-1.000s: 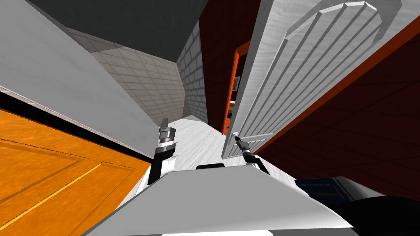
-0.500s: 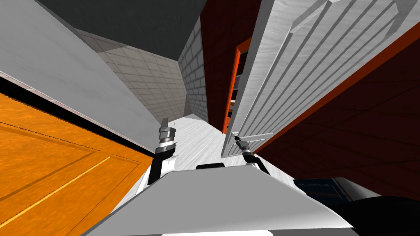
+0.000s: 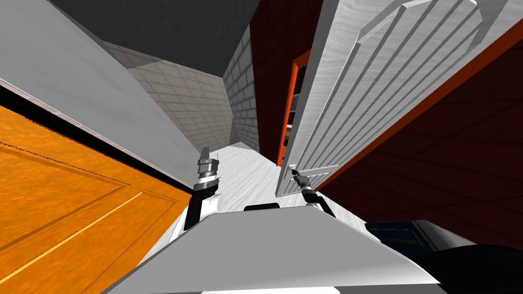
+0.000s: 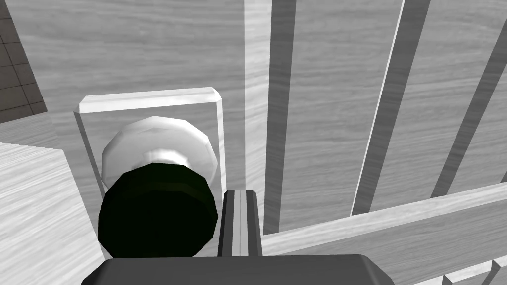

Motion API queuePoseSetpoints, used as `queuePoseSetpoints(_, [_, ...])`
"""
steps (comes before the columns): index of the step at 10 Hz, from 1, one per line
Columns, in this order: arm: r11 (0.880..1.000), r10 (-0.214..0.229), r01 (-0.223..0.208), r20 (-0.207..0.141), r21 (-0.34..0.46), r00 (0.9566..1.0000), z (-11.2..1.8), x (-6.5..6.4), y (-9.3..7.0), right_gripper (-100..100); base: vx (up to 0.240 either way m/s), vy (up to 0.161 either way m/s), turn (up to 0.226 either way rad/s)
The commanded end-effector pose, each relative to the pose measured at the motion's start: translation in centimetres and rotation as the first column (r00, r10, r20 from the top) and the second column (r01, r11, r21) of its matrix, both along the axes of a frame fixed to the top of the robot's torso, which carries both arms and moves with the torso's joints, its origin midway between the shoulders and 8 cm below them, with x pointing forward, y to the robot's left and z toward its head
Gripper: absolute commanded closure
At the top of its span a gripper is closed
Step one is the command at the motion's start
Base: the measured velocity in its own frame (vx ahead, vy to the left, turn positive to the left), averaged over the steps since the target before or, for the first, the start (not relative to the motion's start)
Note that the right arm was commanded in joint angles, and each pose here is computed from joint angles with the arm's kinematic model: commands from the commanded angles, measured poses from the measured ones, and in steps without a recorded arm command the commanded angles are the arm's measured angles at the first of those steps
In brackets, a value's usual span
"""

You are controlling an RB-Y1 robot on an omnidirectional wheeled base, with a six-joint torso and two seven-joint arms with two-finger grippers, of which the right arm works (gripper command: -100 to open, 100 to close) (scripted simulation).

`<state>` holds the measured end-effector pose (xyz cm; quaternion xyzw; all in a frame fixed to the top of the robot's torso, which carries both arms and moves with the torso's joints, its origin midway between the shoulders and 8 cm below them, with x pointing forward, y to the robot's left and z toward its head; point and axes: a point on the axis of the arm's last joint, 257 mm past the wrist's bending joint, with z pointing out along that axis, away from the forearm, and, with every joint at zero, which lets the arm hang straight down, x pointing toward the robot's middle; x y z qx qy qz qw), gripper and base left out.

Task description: Pull the door open

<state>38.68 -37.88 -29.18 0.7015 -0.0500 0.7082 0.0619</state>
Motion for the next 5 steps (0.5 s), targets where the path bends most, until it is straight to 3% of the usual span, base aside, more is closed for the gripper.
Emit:
queuePoseSetpoints(1, [0.999,0.033,-0.032,-0.01,0.017,0.9994,-0.47,0.06,2.06,-100,-0.053,-0.017,0.004])
queuePoseSetpoints(5, [0.999,0.035,-0.035,-0.009,0.017,0.9993,-0.46,0.08,2.16,-100,-0.018,-0.006,0.011])
